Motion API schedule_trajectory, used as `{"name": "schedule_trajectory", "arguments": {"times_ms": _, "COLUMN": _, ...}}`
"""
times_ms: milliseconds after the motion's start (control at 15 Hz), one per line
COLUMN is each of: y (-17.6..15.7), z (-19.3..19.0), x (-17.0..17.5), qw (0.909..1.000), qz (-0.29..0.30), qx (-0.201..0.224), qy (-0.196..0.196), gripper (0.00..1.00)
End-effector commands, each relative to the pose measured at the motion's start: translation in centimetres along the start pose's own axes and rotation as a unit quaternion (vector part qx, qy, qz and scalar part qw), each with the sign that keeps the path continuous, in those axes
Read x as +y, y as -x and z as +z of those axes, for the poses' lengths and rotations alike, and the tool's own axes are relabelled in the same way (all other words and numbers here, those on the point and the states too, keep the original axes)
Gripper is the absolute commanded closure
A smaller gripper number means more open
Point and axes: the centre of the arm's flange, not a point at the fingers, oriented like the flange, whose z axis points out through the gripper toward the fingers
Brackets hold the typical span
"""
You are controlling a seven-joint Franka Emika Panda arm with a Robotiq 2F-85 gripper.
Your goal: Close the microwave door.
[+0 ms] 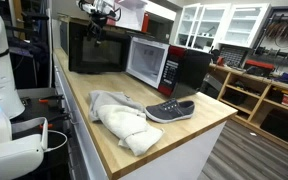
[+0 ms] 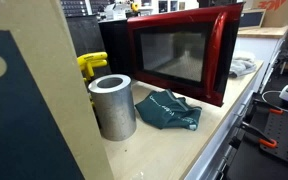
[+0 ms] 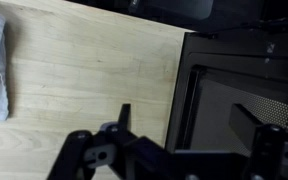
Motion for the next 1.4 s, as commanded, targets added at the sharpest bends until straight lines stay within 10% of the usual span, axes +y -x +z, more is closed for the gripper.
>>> {"name": "schedule_trajectory", "arguments": {"times_ms": 0, "y": 0.0, "z": 0.0, "x": -0.1, "qw": 1.0, "qz": -0.001, "qx": 0.0, "qy": 0.0, "gripper": 0.0}}
{"name": "schedule_trajectory", "arguments": {"times_ms": 800, "y": 0.3, "z": -0.4, "x": 0.1, "qw": 0.9993, "qz": 0.021, "qx": 0.012, "qy": 0.028, "gripper": 0.0}}
{"name": "schedule_trajectory", "arguments": {"times_ms": 1333, "y": 1.7, "z": -7.7, "x": -2.1, "qw": 0.9921, "qz": 0.025, "qx": 0.09, "qy": 0.085, "gripper": 0.0}}
